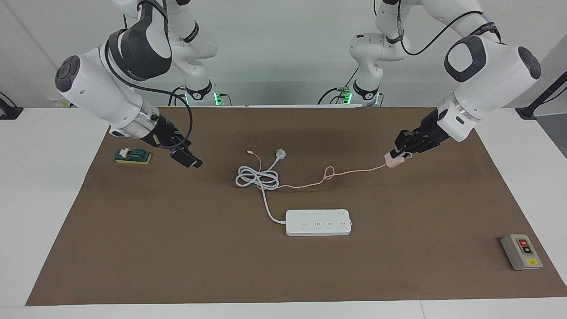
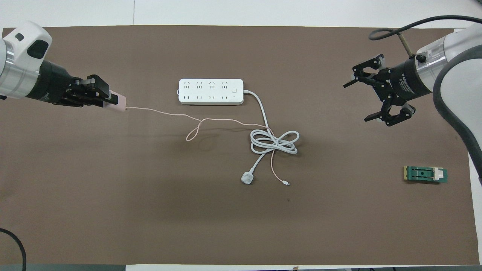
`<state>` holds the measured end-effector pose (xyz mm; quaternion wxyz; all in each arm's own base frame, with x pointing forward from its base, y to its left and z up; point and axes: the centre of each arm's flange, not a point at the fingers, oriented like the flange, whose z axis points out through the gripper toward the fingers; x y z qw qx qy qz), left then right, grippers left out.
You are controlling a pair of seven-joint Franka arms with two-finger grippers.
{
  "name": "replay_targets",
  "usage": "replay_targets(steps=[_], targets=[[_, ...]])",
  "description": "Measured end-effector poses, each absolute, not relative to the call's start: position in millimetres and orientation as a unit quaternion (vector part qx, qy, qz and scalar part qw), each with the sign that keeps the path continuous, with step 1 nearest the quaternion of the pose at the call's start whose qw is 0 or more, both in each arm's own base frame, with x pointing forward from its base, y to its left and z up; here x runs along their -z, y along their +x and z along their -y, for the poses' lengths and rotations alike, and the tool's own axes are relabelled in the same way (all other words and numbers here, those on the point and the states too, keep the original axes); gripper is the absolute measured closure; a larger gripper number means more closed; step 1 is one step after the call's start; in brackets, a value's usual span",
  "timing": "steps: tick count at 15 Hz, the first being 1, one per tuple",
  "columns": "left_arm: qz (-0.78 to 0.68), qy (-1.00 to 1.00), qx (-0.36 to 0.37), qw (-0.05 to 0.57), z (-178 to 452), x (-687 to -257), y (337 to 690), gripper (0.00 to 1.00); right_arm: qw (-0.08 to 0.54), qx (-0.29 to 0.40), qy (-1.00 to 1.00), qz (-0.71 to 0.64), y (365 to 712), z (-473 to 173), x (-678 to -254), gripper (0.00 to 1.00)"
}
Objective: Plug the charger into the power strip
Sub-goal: 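Pull the plug back with the left gripper while the right gripper retreats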
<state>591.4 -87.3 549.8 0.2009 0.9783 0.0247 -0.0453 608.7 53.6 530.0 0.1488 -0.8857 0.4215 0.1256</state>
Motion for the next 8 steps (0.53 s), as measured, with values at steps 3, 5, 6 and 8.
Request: replay_targets(steps=[3,5,6,8], targets=[[-0.009,0.979,0.043,0.199,85,-563,583,0.68,0.117,-0.080,-0.939,-0.313,601,-34,-545,0.00],[-0.005,0.981,0.041,0.192,82,-563,583,0.68,0.092,-0.053,-0.966,-0.234,596,-15,-556,0.00],[-0.005,0.981,0.041,0.187,81,-562,583,0.68,0.077,-0.040,-0.977,-0.193,594,-7,-562,0.00],[-0.003,0.983,0.040,0.177,79,-562,583,0.68,0.054,-0.018,-0.991,-0.123,587,7,-577,0.00]])
